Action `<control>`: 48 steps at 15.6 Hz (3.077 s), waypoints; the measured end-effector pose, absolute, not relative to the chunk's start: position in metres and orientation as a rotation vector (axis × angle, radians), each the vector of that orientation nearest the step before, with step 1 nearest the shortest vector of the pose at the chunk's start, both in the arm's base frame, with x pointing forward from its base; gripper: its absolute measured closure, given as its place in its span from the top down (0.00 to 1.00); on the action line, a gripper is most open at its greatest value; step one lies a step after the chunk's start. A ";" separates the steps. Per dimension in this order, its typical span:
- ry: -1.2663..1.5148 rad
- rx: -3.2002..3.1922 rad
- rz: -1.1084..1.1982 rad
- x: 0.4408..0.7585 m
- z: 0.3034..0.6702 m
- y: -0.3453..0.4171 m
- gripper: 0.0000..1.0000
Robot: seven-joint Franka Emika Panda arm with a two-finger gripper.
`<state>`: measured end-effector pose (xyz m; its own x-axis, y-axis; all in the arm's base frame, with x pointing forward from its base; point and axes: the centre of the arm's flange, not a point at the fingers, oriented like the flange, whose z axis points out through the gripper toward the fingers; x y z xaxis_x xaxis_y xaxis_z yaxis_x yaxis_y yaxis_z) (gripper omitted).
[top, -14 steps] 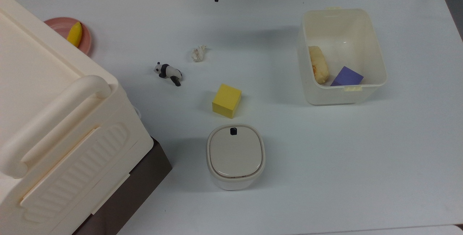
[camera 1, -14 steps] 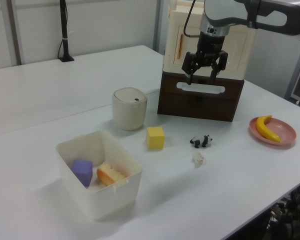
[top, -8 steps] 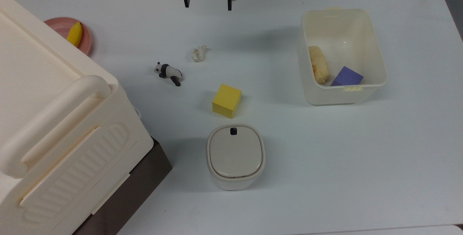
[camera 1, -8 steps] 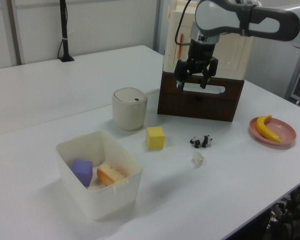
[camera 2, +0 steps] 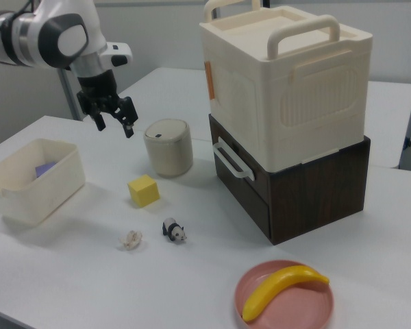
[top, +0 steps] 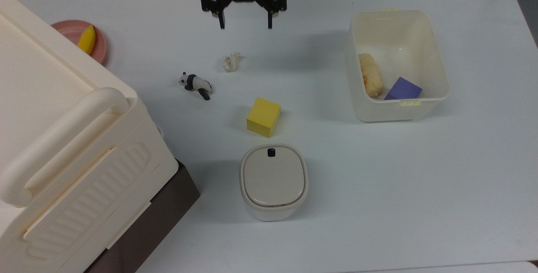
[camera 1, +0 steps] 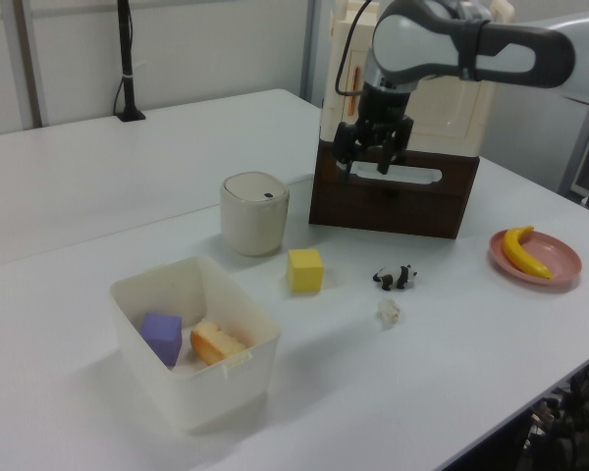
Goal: Open the trash can
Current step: 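Move the gripper down toward the cream trash can lid, then lower the gripper onto the lid's front tab and press it, then lift the gripper up as the lid flips open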
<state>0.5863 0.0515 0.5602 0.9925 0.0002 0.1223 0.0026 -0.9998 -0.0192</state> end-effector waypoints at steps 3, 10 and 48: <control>-0.009 -3.105 -0.326 0.610 0.544 0.055 0.70; -0.014 -3.093 -0.474 0.654 0.518 0.062 0.01; -0.170 -2.974 -0.897 0.709 0.547 0.104 0.17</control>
